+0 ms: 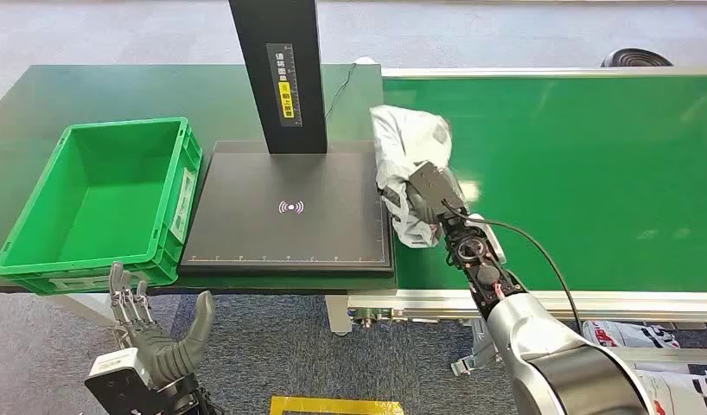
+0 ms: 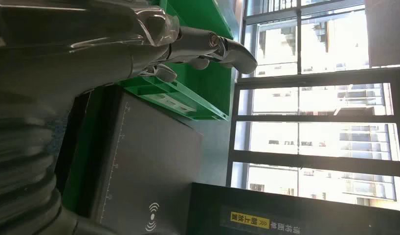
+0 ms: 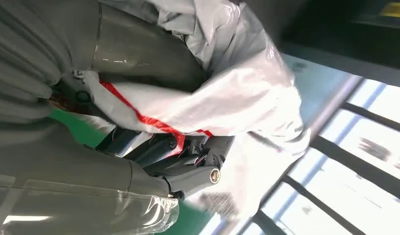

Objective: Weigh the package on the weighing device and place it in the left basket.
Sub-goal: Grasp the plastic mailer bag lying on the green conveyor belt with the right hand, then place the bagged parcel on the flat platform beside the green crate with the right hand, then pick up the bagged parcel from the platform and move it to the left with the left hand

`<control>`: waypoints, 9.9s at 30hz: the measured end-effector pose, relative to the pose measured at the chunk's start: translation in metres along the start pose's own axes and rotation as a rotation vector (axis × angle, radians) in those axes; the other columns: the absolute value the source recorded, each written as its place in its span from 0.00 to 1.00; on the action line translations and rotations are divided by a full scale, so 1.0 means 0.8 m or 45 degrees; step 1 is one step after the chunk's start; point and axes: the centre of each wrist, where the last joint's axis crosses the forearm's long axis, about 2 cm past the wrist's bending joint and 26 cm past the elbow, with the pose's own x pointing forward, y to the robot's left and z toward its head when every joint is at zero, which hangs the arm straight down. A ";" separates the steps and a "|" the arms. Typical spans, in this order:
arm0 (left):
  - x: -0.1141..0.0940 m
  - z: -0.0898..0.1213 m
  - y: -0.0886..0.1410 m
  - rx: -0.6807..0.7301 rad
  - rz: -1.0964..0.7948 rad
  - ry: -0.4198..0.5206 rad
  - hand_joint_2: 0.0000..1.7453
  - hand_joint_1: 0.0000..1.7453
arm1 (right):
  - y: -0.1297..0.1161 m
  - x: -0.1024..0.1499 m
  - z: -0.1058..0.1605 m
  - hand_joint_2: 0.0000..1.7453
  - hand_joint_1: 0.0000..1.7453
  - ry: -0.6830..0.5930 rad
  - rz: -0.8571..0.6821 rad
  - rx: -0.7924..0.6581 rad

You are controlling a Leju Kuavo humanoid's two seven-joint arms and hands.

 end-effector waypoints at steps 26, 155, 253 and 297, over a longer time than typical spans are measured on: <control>-0.003 -0.001 0.001 0.006 -0.018 0.003 1.00 0.00 | 0.037 0.041 0.000 1.00 1.00 -0.329 -0.137 -0.071; -0.022 -0.019 -0.035 -0.117 0.017 0.008 1.00 0.00 | 0.111 0.101 0.034 1.00 0.00 -0.376 -0.411 -0.246; -0.010 -0.416 -0.063 -1.419 -1.241 -0.219 1.00 0.00 | 0.189 0.117 0.227 1.00 0.00 -0.278 -0.796 -0.265; -0.066 -0.306 -0.104 -1.973 -1.371 -0.099 1.00 0.00 | 0.200 0.113 0.214 1.00 0.00 -0.257 -0.808 -0.194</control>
